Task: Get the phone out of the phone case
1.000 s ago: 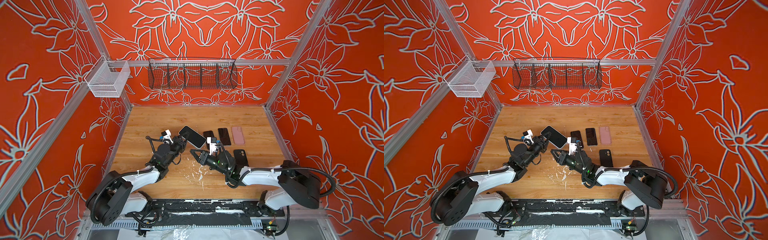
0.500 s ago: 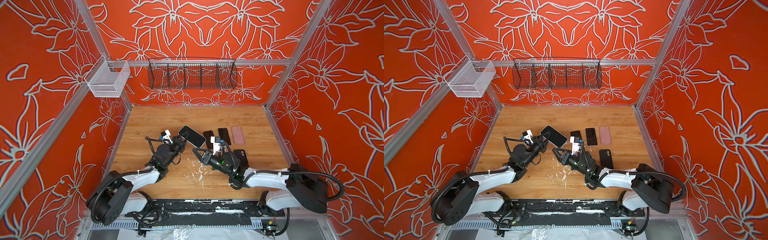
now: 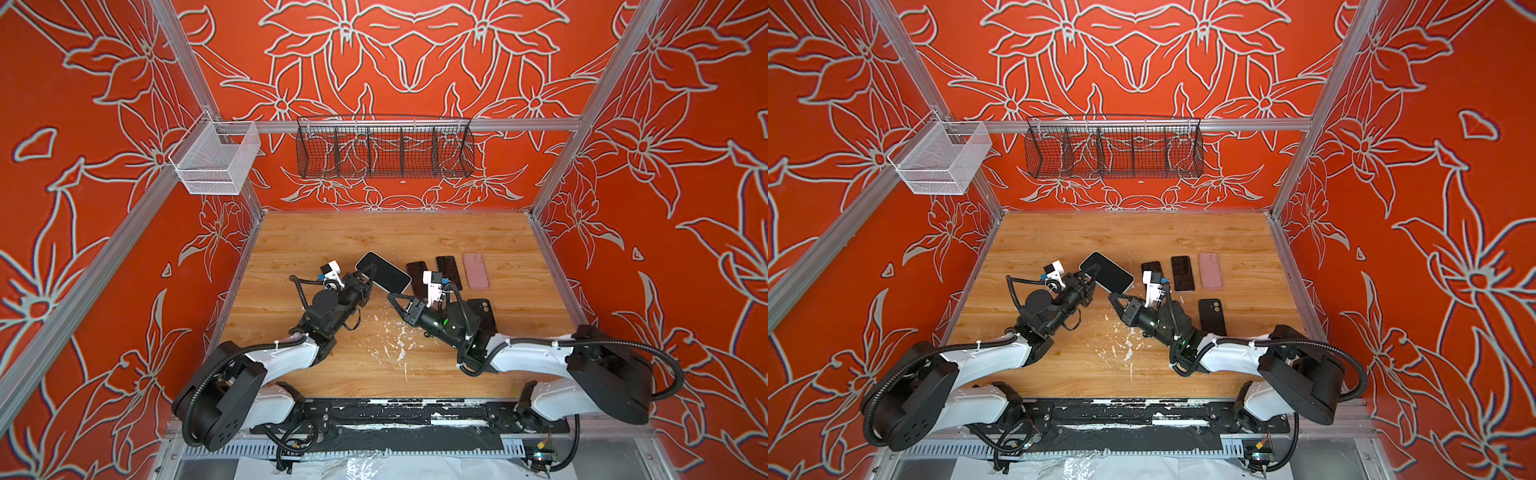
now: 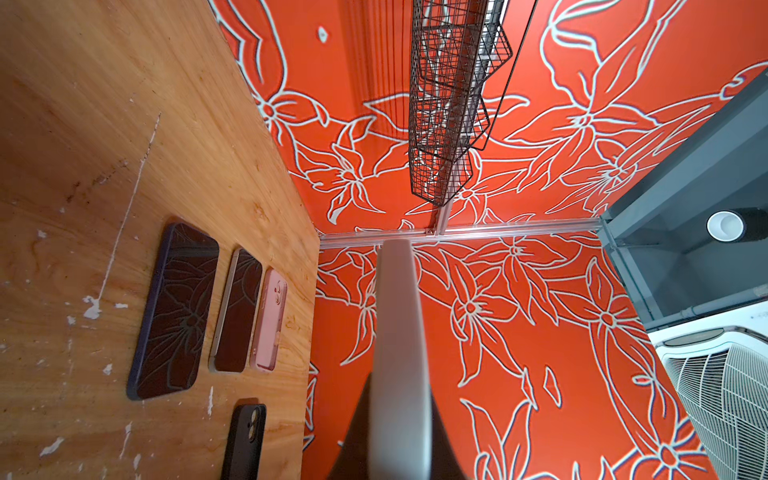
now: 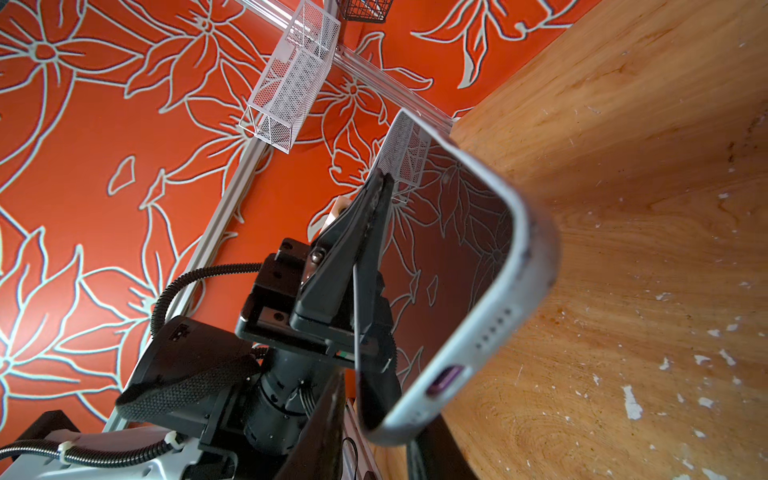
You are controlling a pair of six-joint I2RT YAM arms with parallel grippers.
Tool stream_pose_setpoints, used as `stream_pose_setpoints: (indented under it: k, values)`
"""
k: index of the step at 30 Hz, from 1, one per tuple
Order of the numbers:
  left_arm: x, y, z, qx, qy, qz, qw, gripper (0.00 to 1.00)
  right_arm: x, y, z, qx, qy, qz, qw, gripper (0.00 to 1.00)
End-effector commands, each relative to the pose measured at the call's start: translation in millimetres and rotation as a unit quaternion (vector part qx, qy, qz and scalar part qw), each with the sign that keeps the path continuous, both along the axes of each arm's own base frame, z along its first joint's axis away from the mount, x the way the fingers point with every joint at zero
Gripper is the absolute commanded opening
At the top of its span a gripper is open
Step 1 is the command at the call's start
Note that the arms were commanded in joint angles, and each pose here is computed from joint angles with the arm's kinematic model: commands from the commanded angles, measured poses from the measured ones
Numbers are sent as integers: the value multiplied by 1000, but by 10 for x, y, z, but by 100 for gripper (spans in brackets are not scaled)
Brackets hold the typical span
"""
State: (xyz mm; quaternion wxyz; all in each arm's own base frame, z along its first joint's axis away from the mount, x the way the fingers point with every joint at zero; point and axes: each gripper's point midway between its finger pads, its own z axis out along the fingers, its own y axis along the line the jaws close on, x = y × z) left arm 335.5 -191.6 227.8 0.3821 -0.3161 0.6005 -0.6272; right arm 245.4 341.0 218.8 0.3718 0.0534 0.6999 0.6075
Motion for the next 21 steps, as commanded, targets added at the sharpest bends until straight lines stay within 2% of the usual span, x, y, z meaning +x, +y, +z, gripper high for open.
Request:
stream_pose_setpoints:
  k: [1, 7, 14, 21]
  values:
    - [-26, 5, 226, -24, -38, -6, 999, 0, 10, 14, 120, 25, -7, 5, 1000, 23]
    - [-19, 4, 212, -27, -37, -5, 999, 0, 39, 18, 99, 22, -6, 6, 1000, 12]
    - [-8, -8, 221, -30, -37, -7, 999, 0, 58, 25, 56, 15, -2, 6, 1000, 10]
    - [26, -26, 241, -48, -34, -9, 998, 0, 52, 119, 21, -20, -20, 22, 999, 10]
